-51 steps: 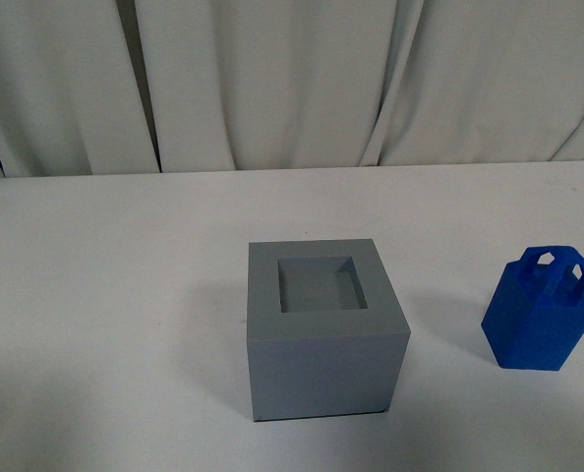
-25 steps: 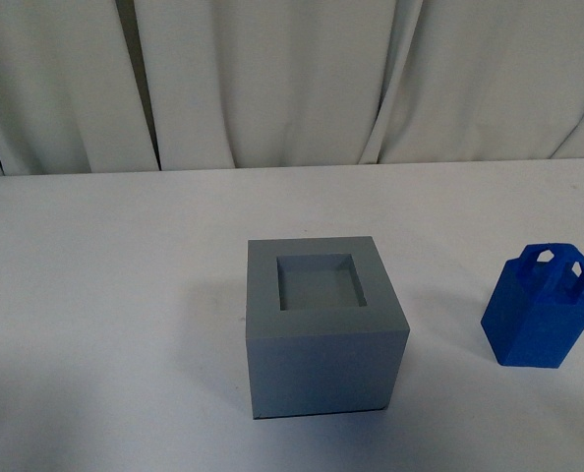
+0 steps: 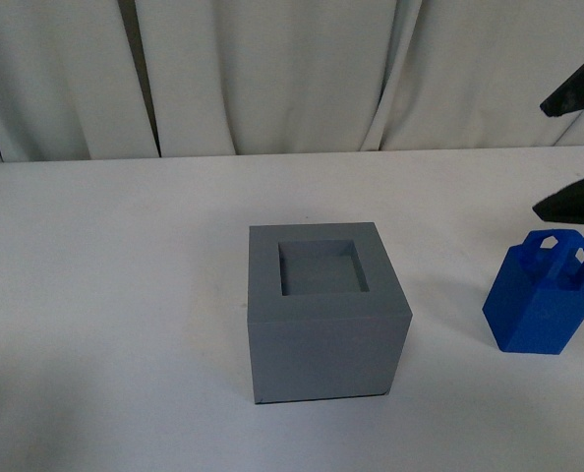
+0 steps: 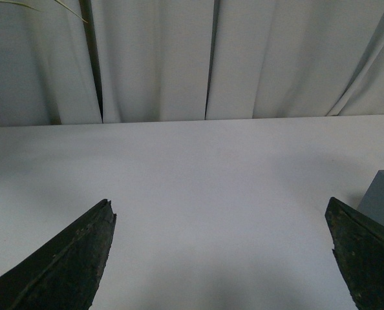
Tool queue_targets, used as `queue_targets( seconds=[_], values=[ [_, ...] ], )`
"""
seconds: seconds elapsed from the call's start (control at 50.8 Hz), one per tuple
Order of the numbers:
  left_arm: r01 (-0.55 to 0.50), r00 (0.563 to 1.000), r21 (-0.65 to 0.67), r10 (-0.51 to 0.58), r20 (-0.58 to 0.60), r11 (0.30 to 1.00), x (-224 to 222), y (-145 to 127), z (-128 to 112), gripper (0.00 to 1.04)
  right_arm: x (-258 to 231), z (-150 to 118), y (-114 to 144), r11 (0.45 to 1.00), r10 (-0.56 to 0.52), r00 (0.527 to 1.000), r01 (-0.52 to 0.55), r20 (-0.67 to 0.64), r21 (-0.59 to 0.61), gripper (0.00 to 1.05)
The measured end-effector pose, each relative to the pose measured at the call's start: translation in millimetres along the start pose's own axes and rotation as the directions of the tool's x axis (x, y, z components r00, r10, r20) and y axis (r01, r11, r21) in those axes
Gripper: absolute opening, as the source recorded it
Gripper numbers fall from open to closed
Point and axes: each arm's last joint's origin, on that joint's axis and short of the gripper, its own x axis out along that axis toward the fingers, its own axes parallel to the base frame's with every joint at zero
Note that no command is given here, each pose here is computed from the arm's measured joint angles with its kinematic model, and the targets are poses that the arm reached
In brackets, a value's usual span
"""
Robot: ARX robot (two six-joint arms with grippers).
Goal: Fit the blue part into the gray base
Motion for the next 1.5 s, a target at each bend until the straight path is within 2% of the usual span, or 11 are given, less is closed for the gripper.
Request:
queue_targets(
  seconds=[0.197, 0.512, 0.964, 1.496],
  values=[
    [0.0, 1.0, 0.0, 0.0, 0.0, 1.0, 0.0, 0.0, 0.0, 0.99, 22.3, -1.1, -25.8, 0.984, 0.094, 0.98, -0.118, -0.174, -0.131, 0.97],
    [0.0, 1.0, 0.0, 0.0, 0.0, 1.0, 0.0, 0.0, 0.0, 0.99, 44.9, -11.9, -37.2, 0.942, 0.247, 0.908, -0.306, -0.338, -0.135, 0.97],
    [0.0, 1.0, 0.0, 0.0, 0.0, 1.0, 0.0, 0.0, 0.0, 0.99, 71.7, -30.9, -45.4, 0.939, 0.256, 0.877, -0.326, -0.406, -0.112, 0.97],
    [0.0, 1.0, 0.0, 0.0, 0.0, 1.0, 0.0, 0.0, 0.0, 0.99, 90.5, -24.2, -46.6, 0.939, 0.244, 0.873, -0.322, -0.422, -0.122, 0.97]
  ],
)
